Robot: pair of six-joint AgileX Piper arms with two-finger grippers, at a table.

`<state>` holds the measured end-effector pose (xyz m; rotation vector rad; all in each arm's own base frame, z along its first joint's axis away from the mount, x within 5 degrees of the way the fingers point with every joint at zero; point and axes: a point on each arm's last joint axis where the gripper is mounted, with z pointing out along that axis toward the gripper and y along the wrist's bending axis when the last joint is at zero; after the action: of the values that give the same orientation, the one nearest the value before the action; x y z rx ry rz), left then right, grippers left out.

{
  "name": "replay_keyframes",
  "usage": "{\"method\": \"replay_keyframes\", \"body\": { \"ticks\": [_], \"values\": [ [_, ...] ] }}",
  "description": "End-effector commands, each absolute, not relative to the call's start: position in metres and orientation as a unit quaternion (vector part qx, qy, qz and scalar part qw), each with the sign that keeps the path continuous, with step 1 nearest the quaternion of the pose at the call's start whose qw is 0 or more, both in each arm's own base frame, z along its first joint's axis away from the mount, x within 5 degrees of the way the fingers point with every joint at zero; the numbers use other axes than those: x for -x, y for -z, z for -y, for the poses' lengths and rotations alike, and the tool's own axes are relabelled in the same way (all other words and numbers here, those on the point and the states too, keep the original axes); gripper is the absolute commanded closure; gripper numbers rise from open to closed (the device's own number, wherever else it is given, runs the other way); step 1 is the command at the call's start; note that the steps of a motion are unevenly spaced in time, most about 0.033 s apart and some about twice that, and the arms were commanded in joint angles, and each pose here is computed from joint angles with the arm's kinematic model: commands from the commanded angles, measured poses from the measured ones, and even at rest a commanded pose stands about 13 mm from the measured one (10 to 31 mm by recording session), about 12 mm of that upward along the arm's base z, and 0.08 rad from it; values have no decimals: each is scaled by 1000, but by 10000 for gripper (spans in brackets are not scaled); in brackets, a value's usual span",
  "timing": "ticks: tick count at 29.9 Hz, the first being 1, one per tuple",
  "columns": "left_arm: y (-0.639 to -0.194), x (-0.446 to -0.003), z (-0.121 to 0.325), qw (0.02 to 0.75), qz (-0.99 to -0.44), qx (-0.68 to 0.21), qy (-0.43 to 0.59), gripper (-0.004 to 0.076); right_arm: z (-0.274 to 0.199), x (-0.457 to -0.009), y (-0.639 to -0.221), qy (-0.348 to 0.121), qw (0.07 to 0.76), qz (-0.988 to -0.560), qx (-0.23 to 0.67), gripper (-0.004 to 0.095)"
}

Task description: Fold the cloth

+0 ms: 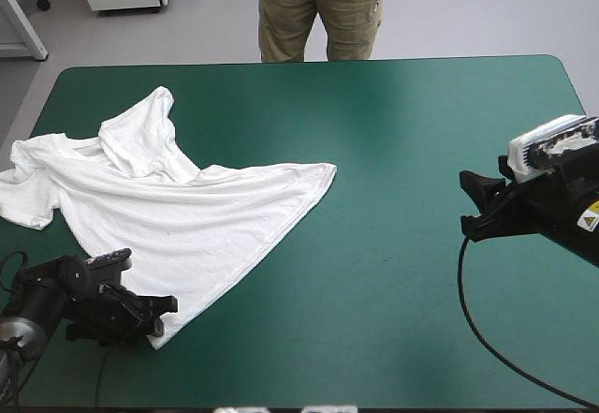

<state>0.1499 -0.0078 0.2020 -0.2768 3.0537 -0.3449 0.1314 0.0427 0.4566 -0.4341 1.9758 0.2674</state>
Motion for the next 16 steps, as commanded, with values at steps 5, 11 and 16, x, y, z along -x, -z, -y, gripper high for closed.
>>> {"method": "replay_keyframes", "body": {
  "ticks": [5, 11, 16],
  "values": [
    [-197, -152, 11, 44, -985, 103, 131, 619, -43, -132, -470, -116, 564, -799, 174, 399],
    [-191, -161, 10, 57, -984, 113, 127, 724, -43, -132, -469, -116, 563, -799, 176, 399],
    [-181, -166, 9, 34, -986, 105, 127, 733, -43, -132, -469, -114, 564, -799, 176, 399]
  ]
}}
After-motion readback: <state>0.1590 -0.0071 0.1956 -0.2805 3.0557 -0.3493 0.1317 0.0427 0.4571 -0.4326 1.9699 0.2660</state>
